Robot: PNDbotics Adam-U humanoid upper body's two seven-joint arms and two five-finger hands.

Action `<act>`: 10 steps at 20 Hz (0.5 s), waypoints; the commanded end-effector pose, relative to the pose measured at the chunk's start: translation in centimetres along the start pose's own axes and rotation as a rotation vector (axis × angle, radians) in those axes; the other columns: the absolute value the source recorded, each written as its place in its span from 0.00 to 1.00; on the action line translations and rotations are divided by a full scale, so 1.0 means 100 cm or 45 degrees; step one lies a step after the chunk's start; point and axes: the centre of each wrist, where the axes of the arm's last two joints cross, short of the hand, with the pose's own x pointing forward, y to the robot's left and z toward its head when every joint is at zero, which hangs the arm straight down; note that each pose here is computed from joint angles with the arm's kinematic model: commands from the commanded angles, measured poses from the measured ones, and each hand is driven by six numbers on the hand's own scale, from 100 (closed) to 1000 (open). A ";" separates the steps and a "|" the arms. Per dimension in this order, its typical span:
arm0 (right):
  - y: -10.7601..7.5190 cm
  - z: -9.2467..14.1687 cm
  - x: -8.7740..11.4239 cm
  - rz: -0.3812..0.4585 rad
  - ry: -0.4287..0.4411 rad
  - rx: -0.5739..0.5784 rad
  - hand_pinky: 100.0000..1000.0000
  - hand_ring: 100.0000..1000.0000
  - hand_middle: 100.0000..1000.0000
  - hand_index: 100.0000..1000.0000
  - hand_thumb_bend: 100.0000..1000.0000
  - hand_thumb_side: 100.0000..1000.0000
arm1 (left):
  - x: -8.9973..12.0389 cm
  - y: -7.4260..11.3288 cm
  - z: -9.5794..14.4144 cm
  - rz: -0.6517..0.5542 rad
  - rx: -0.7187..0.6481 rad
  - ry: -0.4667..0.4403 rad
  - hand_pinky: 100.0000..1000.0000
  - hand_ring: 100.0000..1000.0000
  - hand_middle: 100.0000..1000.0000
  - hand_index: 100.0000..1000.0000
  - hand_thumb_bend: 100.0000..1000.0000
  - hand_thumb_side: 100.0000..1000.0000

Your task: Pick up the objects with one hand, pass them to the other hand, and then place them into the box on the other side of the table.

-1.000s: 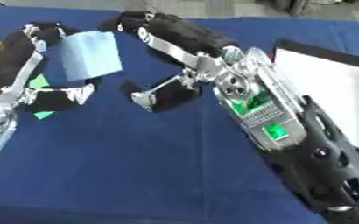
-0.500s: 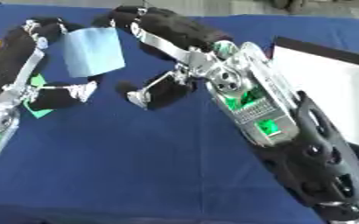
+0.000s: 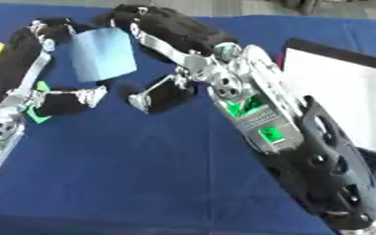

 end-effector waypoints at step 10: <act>-0.008 -0.002 0.011 0.032 0.035 -0.046 0.88 1.00 0.87 0.92 0.14 0.00 | 0.003 0.003 -0.003 0.034 0.067 -0.077 0.65 0.43 0.44 0.54 0.00 0.18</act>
